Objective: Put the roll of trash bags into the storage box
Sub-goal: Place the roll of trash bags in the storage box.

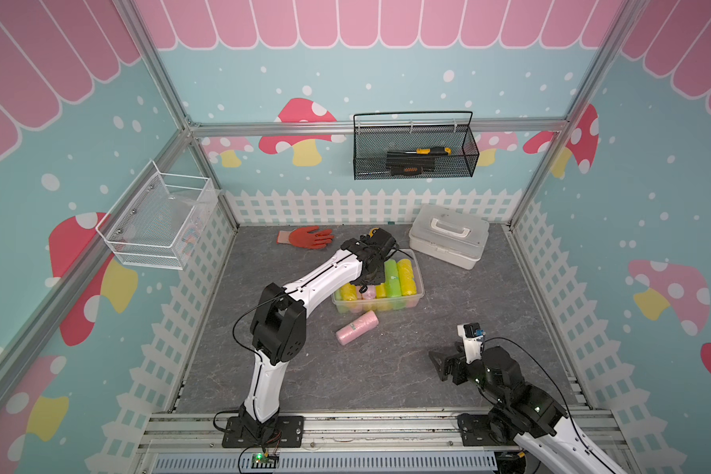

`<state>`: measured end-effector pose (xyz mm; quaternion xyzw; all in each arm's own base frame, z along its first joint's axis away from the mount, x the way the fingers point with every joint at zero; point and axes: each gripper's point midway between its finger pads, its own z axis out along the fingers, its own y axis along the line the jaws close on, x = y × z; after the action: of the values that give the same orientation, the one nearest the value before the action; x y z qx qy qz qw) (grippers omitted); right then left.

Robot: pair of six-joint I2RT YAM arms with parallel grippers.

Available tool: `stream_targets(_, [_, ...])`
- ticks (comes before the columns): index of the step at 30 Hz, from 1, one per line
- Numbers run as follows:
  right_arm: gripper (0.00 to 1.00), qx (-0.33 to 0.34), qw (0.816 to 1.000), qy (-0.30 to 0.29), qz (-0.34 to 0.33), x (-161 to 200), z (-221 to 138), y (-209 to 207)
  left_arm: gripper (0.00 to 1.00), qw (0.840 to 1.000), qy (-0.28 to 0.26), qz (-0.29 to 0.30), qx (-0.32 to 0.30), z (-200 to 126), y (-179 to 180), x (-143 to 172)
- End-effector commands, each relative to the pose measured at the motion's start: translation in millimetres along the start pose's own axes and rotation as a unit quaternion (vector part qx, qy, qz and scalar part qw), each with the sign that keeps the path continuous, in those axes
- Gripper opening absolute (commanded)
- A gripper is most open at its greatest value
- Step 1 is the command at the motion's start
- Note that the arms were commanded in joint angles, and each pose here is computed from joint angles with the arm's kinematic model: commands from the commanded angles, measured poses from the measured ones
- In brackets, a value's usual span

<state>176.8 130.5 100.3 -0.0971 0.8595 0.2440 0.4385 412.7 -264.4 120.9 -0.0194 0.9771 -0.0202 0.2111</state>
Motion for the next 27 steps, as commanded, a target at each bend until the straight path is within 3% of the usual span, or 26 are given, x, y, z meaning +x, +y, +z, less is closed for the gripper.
stream_targets(1, [0.99,0.006,1.000,-0.004,0.003,0,2,-3,0.02,1.000,0.012,-0.008,-0.004,18,6,-6])
stream_targets(6, [0.99,0.002,1.000,-0.002,0.005,3,3,-2,0.07,1.000,0.022,-0.016,-0.013,27,14,-2])
stream_targets(13, [0.99,0.003,1.000,-0.007,0.003,1,3,-2,0.43,1.000,0.014,-0.018,-0.018,26,18,0])
stream_targets(17, [0.99,0.000,1.000,-0.005,0.003,1,3,-1,0.52,1.000,0.005,-0.017,-0.004,19,18,1])
stream_targets(20, [0.99,0.003,1.000,-0.007,0.003,1,3,-2,0.55,1.000,-0.005,-0.022,0.001,4,22,1])
stream_targets(23, [0.99,0.002,1.000,-0.009,0.005,-1,2,-2,0.67,0.999,-0.022,-0.026,0.021,-20,20,3])
stream_targets(27, [0.98,-0.012,1.000,-0.008,0.004,-4,-1,5,0.77,0.996,-0.078,-0.013,0.033,-69,15,7])
